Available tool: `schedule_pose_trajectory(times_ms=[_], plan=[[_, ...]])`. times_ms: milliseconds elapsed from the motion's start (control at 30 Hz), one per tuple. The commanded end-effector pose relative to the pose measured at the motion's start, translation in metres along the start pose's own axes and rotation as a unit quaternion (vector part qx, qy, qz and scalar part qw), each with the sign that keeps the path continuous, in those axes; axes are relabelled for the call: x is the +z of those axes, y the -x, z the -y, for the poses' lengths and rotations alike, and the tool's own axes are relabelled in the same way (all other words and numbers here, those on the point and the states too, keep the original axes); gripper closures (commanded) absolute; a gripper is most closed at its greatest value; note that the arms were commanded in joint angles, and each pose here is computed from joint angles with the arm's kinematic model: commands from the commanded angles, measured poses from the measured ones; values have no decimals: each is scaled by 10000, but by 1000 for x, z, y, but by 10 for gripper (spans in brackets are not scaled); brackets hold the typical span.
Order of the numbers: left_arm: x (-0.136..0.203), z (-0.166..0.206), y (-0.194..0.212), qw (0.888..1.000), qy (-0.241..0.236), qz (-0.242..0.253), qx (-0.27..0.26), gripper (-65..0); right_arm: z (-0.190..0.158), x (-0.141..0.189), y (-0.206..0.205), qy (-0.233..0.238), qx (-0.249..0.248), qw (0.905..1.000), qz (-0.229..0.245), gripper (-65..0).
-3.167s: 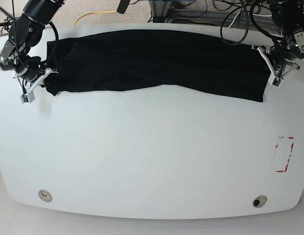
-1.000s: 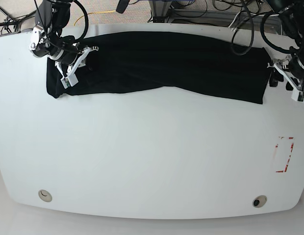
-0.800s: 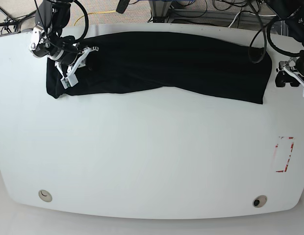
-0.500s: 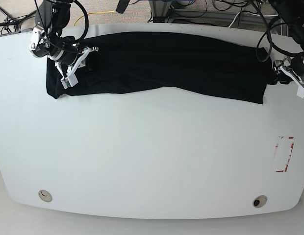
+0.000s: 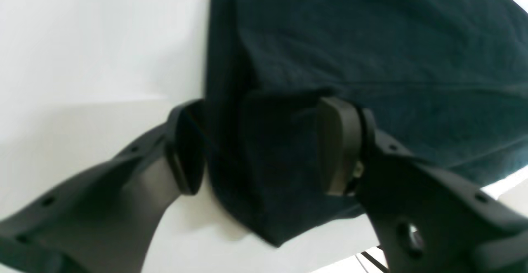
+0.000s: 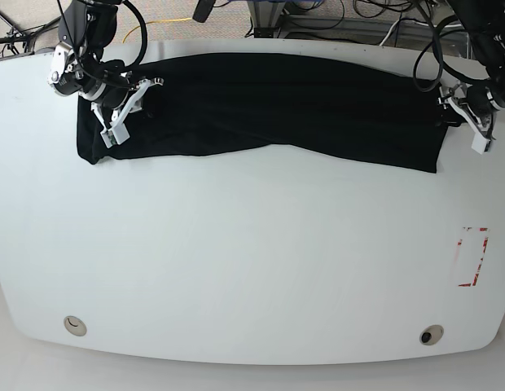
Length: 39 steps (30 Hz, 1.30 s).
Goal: Fold the T-shirt properly
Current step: 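Move the left gripper to the strip's middle and grasp it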
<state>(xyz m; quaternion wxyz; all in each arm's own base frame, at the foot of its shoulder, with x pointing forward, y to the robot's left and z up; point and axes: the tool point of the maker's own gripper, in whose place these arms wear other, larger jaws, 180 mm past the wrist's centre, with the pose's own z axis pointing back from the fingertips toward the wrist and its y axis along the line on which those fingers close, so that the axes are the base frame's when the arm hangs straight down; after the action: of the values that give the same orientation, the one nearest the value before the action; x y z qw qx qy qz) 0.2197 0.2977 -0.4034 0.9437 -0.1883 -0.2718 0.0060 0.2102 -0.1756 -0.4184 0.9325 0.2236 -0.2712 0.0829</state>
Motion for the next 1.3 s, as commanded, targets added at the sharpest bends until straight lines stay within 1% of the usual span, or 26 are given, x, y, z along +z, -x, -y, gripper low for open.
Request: schedule_pose_trajectory(times_ms=[0,100,233,267,333,367,433,467,500,633,767,833,933,1000,1100,1200,1267], plan=[[0,4,-3,9998,167,70,14,-378,7,4,0,128,74,9999,-78,-55],[-7,13,0,9993,374,18,62,-375,7,4,0,128,74,9999,-78,-55],[-12,19,3,9988,476,-57,16,-371,4,2,0,92,43,9999,-52,-55],[-13,21,3,9987,496,-88,-8,-360,4,2,0,92,43,9999,-52,-55],[-16,24,7,9984,537,-188,-46,-281,3,1,0,87,35,9999,-52,-55],[-17,25,8,9982,556,-210,-52,-219,3,1,0,87,35,9999,-52,-55],[-17,25,8,9982,548,-222,-67,-71,3,1,0,87,35,9999,-52,-55],[-17,26,8,9982,548,-222,-71,-24,3,1,0,87,35,9999,-52,-55],[-17,26,8,9982,547,-218,-78,-6,3,1,0,87,35,9999,-52,-55],[-14,27,2,9983,526,-162,-168,-17,3,1,0,87,35,9999,-52,-55],[0,41,-13,9965,439,5,-718,-17,4,1,0,109,38,9999,-64,-55],[10,56,-26,9924,393,117,-1160,-17,4,1,0,109,38,9999,-64,-55],[15,79,-32,9835,407,-83,-1761,-18,4,1,0,109,38,9999,-64,-55],[17,96,-41,9759,454,-73,-2133,-18,4,1,0,109,38,9999,-64,-55],[10,140,-48,9629,850,26,-2561,-21,4,1,0,109,38,9999,-64,-55],[1,175,-52,9529,1319,161,-2726,-21,4,1,0,103,36,9999,-59,-55],[-6,190,-51,9467,1537,132,-2826,-22,4,1,0,103,36,9999,-59,-55]])
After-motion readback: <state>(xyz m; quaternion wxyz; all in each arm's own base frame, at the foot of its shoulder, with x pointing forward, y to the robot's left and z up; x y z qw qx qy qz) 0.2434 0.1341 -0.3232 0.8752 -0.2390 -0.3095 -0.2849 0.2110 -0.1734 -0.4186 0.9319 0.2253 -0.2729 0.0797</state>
